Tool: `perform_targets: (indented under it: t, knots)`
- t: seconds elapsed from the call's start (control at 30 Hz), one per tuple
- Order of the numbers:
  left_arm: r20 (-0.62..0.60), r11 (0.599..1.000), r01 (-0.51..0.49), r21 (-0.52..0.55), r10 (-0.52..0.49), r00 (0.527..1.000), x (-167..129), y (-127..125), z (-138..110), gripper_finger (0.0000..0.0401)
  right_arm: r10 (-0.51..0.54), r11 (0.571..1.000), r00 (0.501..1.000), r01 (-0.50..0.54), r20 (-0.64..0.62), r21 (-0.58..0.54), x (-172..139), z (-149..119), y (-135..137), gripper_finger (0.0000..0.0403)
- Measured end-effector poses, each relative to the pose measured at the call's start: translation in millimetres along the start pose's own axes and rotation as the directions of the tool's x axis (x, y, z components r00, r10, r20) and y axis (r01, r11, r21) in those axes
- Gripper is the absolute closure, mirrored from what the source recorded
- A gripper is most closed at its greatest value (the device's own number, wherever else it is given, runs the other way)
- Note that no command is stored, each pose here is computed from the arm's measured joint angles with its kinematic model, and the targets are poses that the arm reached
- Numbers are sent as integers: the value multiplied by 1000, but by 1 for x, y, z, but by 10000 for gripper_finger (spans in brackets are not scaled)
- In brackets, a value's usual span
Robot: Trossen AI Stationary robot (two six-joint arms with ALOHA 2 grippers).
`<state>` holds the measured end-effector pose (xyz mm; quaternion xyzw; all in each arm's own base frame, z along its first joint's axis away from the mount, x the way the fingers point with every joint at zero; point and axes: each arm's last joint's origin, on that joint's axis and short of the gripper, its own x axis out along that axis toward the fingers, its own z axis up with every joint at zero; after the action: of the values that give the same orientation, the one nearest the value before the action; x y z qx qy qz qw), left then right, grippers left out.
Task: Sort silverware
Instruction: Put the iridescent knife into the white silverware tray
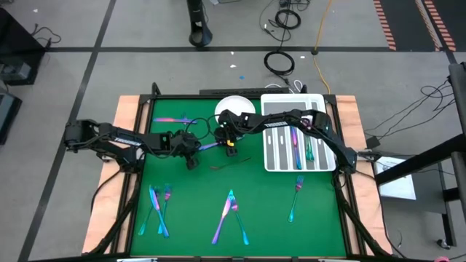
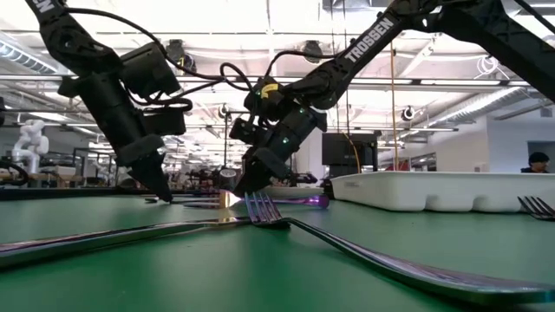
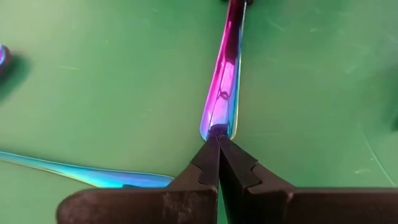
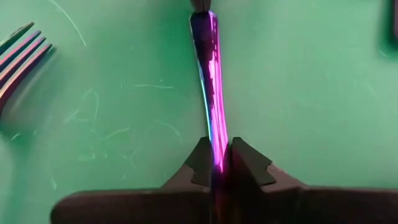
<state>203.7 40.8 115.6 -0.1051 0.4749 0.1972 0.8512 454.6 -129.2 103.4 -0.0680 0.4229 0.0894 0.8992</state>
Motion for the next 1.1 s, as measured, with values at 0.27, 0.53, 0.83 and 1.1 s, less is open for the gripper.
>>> perform_targets:
  t: [0.27, 0.53, 0.83, 1.1]
  knots:
    - [105, 998, 17, 65, -24, 994, -17, 0, 10, 343, 2, 997, 1000, -2, -1, 76, 0, 0, 1, 392]
    - [341, 997, 43, 68, -63, 938, -62, 4, 24, 309, -3, 998, 1000, 3, 10, 66, -3, 7, 8, 394]
    - [440, 997, 61, 53, -79, 895, -97, 11, 18, 308, 42, 996, 996, -34, 84, -86, -30, 40, 35, 395]
    - [412, 997, 58, 53, -75, 908, -98, 12, 14, 308, 67, 952, 992, -32, 107, -304, -52, 63, 63, 396]
